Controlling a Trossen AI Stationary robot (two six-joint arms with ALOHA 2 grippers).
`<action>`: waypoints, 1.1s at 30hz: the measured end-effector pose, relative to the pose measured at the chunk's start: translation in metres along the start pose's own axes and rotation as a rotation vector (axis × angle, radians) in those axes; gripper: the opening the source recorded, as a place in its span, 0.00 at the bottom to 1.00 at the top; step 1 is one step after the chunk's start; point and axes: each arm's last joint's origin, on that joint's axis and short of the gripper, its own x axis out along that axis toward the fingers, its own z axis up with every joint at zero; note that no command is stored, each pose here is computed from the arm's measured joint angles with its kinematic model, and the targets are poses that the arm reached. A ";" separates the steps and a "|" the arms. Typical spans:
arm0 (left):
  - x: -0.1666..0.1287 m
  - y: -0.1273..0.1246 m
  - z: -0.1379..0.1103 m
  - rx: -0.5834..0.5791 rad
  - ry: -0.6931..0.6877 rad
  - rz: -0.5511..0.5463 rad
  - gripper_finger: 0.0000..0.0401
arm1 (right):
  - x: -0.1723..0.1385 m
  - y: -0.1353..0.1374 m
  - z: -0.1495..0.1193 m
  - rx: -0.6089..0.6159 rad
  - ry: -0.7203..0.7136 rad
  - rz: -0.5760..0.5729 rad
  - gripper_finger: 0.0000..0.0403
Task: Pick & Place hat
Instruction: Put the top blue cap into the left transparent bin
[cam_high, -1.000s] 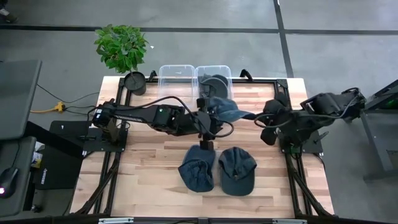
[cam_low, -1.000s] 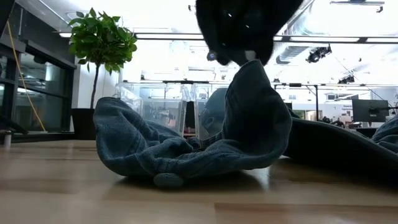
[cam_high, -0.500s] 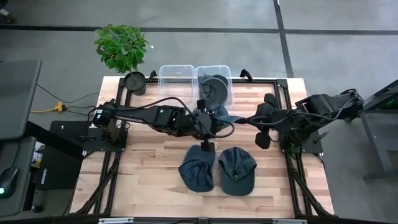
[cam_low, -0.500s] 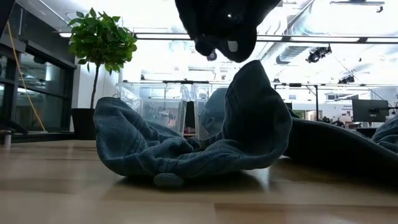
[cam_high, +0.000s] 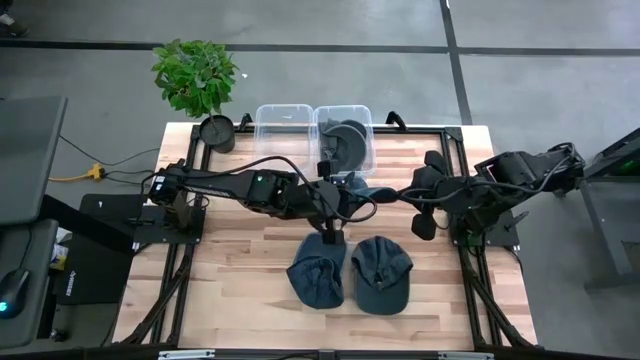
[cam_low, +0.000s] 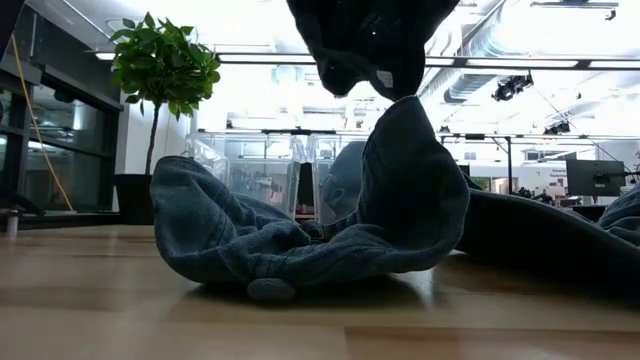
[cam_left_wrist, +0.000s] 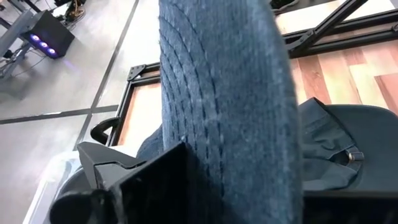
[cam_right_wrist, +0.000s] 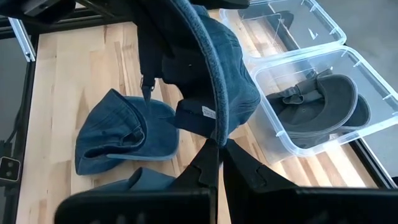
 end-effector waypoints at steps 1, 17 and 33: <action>0.000 0.000 0.000 0.002 0.002 0.006 0.00 | 0.000 0.000 0.000 -0.005 0.001 0.001 0.00; -0.014 0.001 0.000 0.156 0.042 0.245 0.07 | 0.005 -0.013 0.000 0.001 0.051 -0.055 0.00; -0.116 0.020 0.011 0.020 -0.146 0.240 0.26 | 0.017 -0.037 0.025 0.023 -0.067 -0.014 0.00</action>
